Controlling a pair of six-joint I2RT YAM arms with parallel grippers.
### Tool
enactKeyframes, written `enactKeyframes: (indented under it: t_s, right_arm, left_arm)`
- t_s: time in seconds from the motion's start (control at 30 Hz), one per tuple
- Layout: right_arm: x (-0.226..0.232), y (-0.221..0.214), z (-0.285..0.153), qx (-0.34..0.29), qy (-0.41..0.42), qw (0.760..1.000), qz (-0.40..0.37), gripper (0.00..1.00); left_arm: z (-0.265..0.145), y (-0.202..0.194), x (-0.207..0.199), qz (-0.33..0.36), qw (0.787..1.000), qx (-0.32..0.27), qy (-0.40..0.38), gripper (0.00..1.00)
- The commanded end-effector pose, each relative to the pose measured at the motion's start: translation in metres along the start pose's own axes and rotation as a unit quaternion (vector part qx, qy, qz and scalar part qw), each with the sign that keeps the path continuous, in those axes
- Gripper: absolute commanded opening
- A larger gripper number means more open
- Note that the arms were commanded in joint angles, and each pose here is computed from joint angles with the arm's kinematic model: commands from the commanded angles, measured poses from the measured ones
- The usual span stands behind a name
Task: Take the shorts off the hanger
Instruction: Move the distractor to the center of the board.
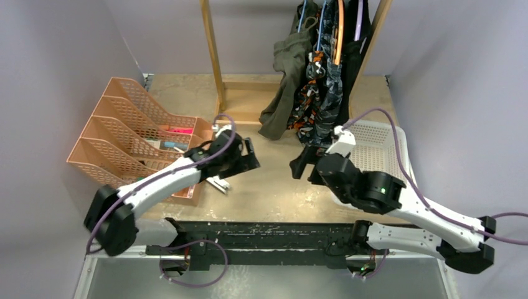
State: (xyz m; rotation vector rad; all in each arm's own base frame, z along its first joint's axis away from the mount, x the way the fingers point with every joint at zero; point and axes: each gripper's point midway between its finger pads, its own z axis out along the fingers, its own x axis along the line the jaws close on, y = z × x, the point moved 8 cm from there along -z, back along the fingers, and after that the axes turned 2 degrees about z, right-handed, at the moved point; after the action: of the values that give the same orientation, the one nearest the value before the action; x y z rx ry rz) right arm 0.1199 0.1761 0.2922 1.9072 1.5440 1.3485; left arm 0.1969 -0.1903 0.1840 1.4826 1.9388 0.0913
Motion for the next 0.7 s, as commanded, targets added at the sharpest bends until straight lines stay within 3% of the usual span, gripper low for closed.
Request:
enactKeyframes:
  t_s: [0.0, 0.2, 0.3, 0.4, 0.67]
  right_arm:
    - [-0.016, -0.003, -0.009, -0.007, 0.007, 0.999, 0.034, 0.99]
    - [-0.025, 0.000, -0.014, -0.005, -0.022, 1.000, 0.005, 0.99]
    - [-0.043, -0.005, -0.003, -0.013, -0.113, 0.992, -0.052, 1.00]
    - [-0.052, 0.001, -0.004, -0.035, -0.195, 0.979, -0.056, 1.00]
    - [-0.056, 0.057, 0.008, -0.079, -0.166, 0.981, -0.067, 1.00]
  left_arm:
    - [0.034, 0.010, -0.040, 0.013, 0.999, -0.042, 0.007, 0.99]
    - [0.077, -0.006, -0.020, 0.039, 0.994, -0.006, 0.104, 0.99]
    - [0.080, -0.017, 0.006, 0.032, 0.988, -0.013, 0.151, 0.99]
    - [0.076, -0.025, 0.032, 0.038, 0.978, -0.022, 0.204, 0.99]
    - [0.048, -0.035, 0.067, 0.046, 0.966, -0.038, 0.251, 0.99]
